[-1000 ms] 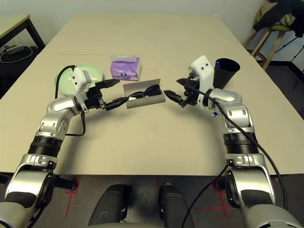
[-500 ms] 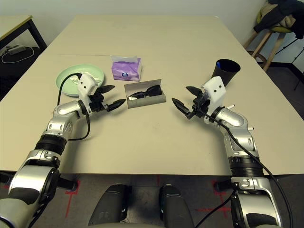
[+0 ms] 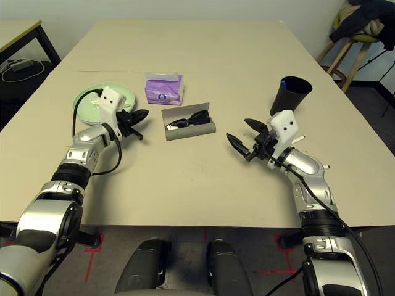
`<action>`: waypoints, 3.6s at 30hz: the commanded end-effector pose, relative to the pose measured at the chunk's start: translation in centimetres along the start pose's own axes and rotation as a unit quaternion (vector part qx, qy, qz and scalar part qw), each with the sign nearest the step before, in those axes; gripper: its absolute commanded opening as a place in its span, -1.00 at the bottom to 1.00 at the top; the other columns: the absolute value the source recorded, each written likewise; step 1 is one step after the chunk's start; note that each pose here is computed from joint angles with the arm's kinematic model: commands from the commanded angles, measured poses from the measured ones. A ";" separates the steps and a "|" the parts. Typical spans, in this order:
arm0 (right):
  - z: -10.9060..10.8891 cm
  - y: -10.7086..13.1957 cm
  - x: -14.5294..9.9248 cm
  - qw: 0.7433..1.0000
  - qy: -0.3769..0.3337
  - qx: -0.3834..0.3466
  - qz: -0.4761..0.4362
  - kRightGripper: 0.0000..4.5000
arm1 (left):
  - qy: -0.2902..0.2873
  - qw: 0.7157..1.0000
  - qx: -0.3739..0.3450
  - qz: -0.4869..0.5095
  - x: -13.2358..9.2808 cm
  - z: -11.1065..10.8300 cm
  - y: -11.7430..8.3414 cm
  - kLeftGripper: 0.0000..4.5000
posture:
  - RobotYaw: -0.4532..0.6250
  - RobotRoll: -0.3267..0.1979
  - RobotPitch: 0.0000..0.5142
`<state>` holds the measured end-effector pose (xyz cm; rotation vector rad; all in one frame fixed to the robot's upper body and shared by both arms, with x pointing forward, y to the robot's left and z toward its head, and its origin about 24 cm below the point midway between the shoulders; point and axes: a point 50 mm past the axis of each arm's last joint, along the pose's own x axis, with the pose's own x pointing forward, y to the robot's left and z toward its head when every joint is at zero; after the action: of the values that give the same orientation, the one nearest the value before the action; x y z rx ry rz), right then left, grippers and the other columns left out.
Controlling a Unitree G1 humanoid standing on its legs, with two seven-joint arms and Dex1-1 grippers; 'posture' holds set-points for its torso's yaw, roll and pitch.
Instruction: Organize and tidy the items on the table.
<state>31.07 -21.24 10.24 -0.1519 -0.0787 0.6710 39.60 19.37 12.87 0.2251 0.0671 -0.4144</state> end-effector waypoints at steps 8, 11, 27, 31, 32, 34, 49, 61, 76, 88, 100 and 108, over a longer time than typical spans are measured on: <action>0.6 0.1 0.0 1.000 -0.005 0.006 0.005 1.00 | 0.003 0.999 0.007 -0.040 1.9 0.6 -2.5 -0.99 | 0.02 0.25 -0.59; 0.6 0.1 0.0 1.000 -0.001 0.008 0.002 1.00 | -0.009 0.997 0.009 -0.074 2.0 0.9 -3.1 -0.99 | 0.01 0.25 -0.53; 2.3 0.1 0.3 1.000 -0.016 -0.011 0.009 1.00 | -0.011 0.994 0.043 -0.095 1.7 1.4 -2.4 -0.99 | -0.02 0.25 -0.35; 2.6 0.4 0.1 1.000 -0.016 -0.011 0.010 1.00 | -0.009 0.995 0.045 -0.093 1.7 1.4 -2.3 -0.99 | -0.03 0.25 -0.34; 2.7 0.4 0.1 1.000 -0.016 -0.011 0.010 1.00 | -0.009 0.994 0.046 -0.095 1.7 1.4 -2.3 -0.99 | -0.03 0.25 -0.34; 2.8 0.4 0.0 1.000 -0.014 -0.011 0.009 1.00 | -0.013 0.994 0.046 -0.101 1.7 1.5 -2.4 -0.99 | -0.03 0.25 -0.35; 2.4 0.5 0.3 1.000 -0.006 0.017 0.007 1.00 | -0.060 0.961 0.049 -0.266 0.9 1.8 -4.6 -0.99 | -0.01 0.25 -0.37; 1.9 0.2 0.2 1.000 0.012 0.022 0.005 1.00 | -0.028 0.937 0.052 -0.345 -0.3 0.4 -5.2 -0.99 | -0.01 0.25 -0.39; 3.7 -0.1 1.1 1.000 -0.009 -0.006 0.004 1.00 | 0.019 0.932 0.065 -0.357 -1.2 -0.3 -4.0 -0.99 | -0.01 0.25 -0.45; 5.4 -2.3 -0.8 0.979 0.120 -0.055 0.154 1.00 | -0.125 0.903 0.017 -0.412 -3.0 5.2 -5.7 -0.04 | 0.03 0.25 -0.50; 5.4 -7.2 -6.9 0.782 0.459 -0.269 0.324 1.00 | -0.129 0.885 0.013 -0.447 -4.2 4.1 -8.4 0.98 | 0.00 0.25 -0.55; 5.1 -8.6 -6.1 0.721 0.498 -0.346 0.336 1.00 | -0.136 0.888 0.014 -0.440 -4.0 4.5 -8.5 0.98 | 0.02 0.25 -0.58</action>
<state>30.90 -30.94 16.91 -1.2694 0.8024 1.1724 32.73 12.55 15.52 0.1391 -0.1052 -1.3442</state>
